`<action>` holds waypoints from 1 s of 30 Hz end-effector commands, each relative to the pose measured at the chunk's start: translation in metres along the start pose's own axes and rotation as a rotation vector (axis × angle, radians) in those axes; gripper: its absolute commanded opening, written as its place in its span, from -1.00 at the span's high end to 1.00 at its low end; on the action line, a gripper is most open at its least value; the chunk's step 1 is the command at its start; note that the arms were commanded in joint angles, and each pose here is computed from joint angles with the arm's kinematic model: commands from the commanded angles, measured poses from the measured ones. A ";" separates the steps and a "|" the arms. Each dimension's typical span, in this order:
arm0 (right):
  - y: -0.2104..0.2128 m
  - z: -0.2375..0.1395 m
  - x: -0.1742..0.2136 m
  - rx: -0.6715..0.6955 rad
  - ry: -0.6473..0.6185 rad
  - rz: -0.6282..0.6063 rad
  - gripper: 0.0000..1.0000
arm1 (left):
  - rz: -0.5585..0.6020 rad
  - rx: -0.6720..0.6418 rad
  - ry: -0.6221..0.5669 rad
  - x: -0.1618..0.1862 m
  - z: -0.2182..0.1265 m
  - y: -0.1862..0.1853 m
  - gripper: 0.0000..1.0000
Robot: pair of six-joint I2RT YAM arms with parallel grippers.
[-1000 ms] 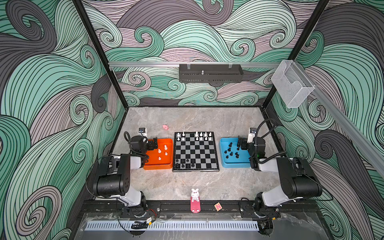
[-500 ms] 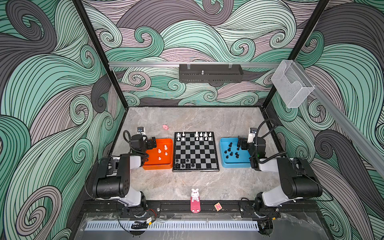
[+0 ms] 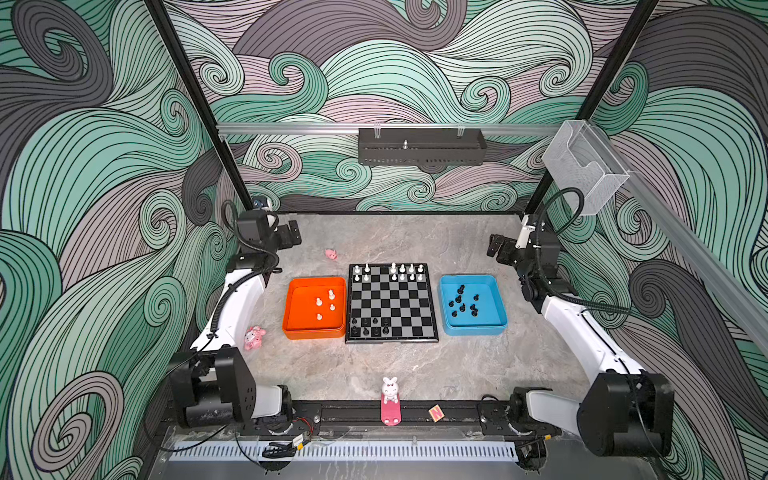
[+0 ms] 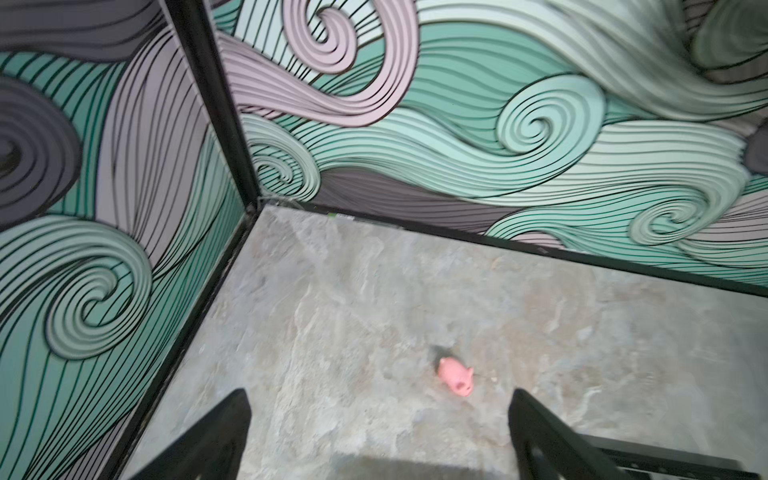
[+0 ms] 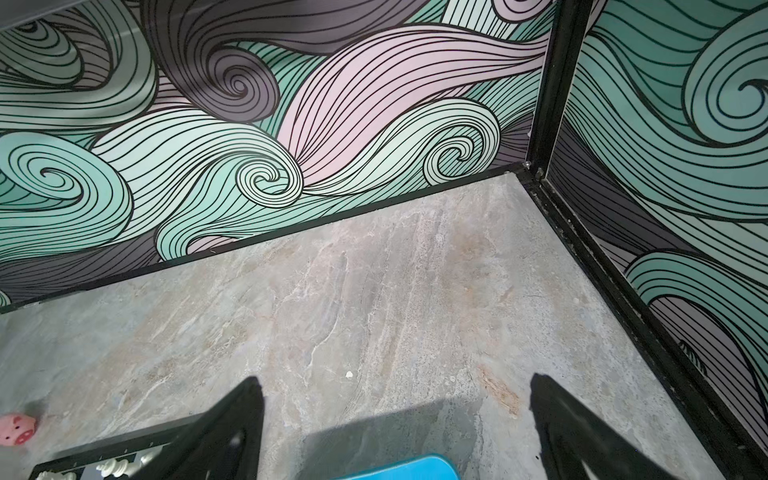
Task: Set up the chess pieces on the board
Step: 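Raise the right gripper over the blue tray while the left rises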
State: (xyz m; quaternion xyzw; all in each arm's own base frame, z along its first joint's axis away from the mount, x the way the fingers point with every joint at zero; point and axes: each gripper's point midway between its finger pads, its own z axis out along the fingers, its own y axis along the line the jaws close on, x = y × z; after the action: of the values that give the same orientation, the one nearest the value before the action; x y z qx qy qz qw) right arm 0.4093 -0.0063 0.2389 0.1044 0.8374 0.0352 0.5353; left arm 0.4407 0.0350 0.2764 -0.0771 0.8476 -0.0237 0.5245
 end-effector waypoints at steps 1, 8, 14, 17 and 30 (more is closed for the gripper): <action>-0.008 -0.003 0.047 0.068 0.253 0.004 -0.99 | -0.046 0.234 0.356 0.079 0.011 -0.032 -0.97; 0.031 0.004 0.087 -0.054 0.486 -0.060 -0.99 | 0.003 0.433 0.453 0.087 0.028 -0.092 -0.97; 0.037 0.007 0.124 -0.075 0.648 -0.112 -0.87 | 0.096 0.448 0.492 0.100 0.024 -0.121 -0.97; 0.033 0.009 0.143 -0.067 0.715 -0.124 -0.77 | 0.146 0.417 0.487 0.103 0.021 -0.123 -0.97; 0.051 0.036 0.169 -0.112 0.804 -0.132 -0.37 | 0.162 0.408 0.499 0.106 0.020 -0.124 -0.97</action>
State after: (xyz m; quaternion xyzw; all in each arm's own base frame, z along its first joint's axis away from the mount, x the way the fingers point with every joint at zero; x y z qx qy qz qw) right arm 0.3762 0.0689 0.0784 0.0079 0.9824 0.0741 0.1713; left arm 0.4264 -0.1049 0.1705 0.0969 0.9346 -0.1809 0.2906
